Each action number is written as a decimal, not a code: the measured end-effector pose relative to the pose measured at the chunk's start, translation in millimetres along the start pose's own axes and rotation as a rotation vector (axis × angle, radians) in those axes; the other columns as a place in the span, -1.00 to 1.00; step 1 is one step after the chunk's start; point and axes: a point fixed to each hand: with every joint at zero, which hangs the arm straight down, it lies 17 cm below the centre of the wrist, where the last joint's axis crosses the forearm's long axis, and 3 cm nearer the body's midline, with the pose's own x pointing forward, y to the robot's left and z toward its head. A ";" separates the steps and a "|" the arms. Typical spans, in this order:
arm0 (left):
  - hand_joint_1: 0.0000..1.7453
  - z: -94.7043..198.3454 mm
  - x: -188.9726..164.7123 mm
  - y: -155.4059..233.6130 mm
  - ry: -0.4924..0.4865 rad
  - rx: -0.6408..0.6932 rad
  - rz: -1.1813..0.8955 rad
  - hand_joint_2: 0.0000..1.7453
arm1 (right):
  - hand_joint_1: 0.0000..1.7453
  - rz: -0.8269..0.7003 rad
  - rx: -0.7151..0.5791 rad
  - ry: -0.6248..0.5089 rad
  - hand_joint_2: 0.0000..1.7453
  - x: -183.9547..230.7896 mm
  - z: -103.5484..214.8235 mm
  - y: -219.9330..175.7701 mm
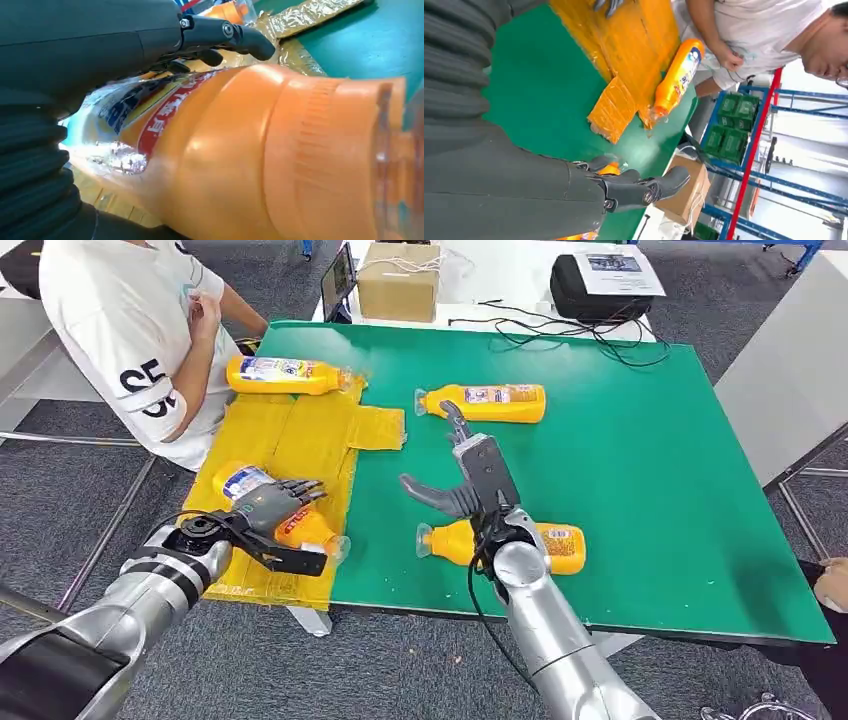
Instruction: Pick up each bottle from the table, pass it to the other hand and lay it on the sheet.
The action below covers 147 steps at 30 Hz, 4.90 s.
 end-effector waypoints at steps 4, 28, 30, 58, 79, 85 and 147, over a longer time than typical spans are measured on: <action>-1.00 1.6 4.4 3.2 -0.030 0.034 0.064 1.00 | -1.00 0.006 0.010 0.012 1.00 -3.8 -0.2 2.2; -1.00 90.4 2.9 65.1 -0.176 0.780 1.093 1.00 | -1.00 0.258 0.022 0.179 1.00 -68.4 27.7 1.9; -1.00 97.6 4.1 80.1 -0.194 0.852 1.128 1.00 | -1.00 0.317 0.059 0.203 1.00 -77.9 34.9 11.5; -1.00 108.2 13.2 127.4 -0.209 1.083 1.345 1.00 | -1.00 0.877 0.131 0.436 1.00 -158.8 115.6 -32.6; -1.00 109.4 18.6 127.5 -0.230 1.074 1.378 1.00 | -1.00 1.071 0.242 0.633 1.00 -210.9 143.5 -83.6; -1.00 109.3 18.7 127.5 -0.230 1.074 1.377 1.00 | -0.90 1.081 0.267 0.659 1.00 -217.8 142.3 -90.2; -1.00 -17.6 131.3 137.4 -0.253 0.585 1.602 1.00 | 1.00 0.375 0.016 0.160 1.00 -50.5 1.5 38.2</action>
